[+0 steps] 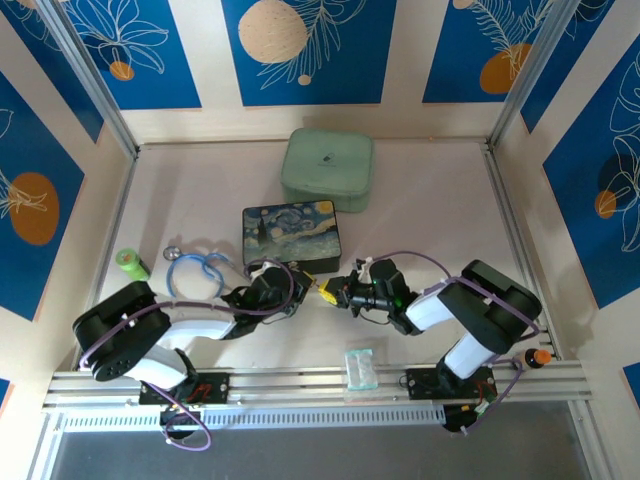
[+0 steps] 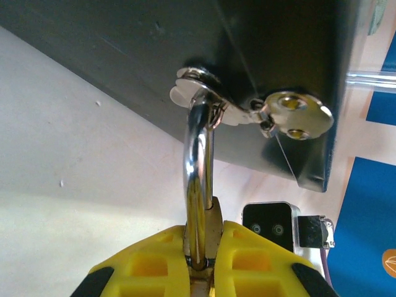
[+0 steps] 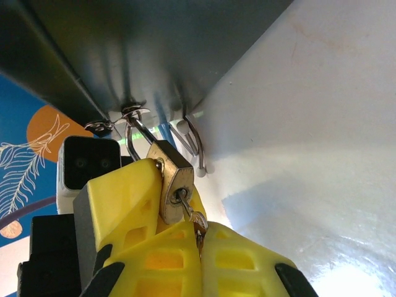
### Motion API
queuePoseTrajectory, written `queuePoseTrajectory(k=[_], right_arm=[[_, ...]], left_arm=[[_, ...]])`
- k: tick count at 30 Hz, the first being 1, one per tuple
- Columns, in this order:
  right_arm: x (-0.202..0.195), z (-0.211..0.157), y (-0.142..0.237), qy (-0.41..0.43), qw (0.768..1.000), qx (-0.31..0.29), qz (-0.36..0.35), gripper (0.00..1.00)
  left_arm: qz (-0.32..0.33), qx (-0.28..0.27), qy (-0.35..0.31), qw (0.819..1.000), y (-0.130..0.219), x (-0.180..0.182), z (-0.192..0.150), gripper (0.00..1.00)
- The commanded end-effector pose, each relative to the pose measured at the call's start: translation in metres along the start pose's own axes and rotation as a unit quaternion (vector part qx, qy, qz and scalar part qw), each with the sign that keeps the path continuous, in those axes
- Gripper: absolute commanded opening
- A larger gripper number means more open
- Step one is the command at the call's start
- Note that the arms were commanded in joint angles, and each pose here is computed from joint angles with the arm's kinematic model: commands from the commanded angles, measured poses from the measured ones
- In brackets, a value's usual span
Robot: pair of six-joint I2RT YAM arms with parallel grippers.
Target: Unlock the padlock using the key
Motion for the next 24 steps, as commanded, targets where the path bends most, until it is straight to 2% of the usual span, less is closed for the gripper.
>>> queuePoseTrajectory(k=[1, 13, 24], right_arm=[[0.013, 0.006, -0.007, 0.026, 0.999, 0.027, 0.032, 0.00], [0.014, 0.018, -0.016, 0.031, 0.998, 0.040, 0.043, 0.00], [0.013, 0.019, -0.016, 0.025, 0.999, 0.027, 0.039, 0.00]], left_arm=[[-0.071, 0.040, -0.008, 0.997, 0.002, -0.039, -0.012, 0.00], [-0.099, 0.096, -0.028, 0.990, -0.005, -0.051, -0.025, 0.00], [-0.098, 0.102, -0.036, 0.989, -0.009, -0.053, -0.028, 0.00]])
Point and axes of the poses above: each hand's point on the last joint's axis, 136 mm out from that joint toward the fingers, its own y axis back along the fingers, its own x axis along the line the jaws close on, z = x × y, the point moved 7 cm from there along y, back along the fingers, and after that the axes turned 1 degree about -y, right-handed, at the moved point
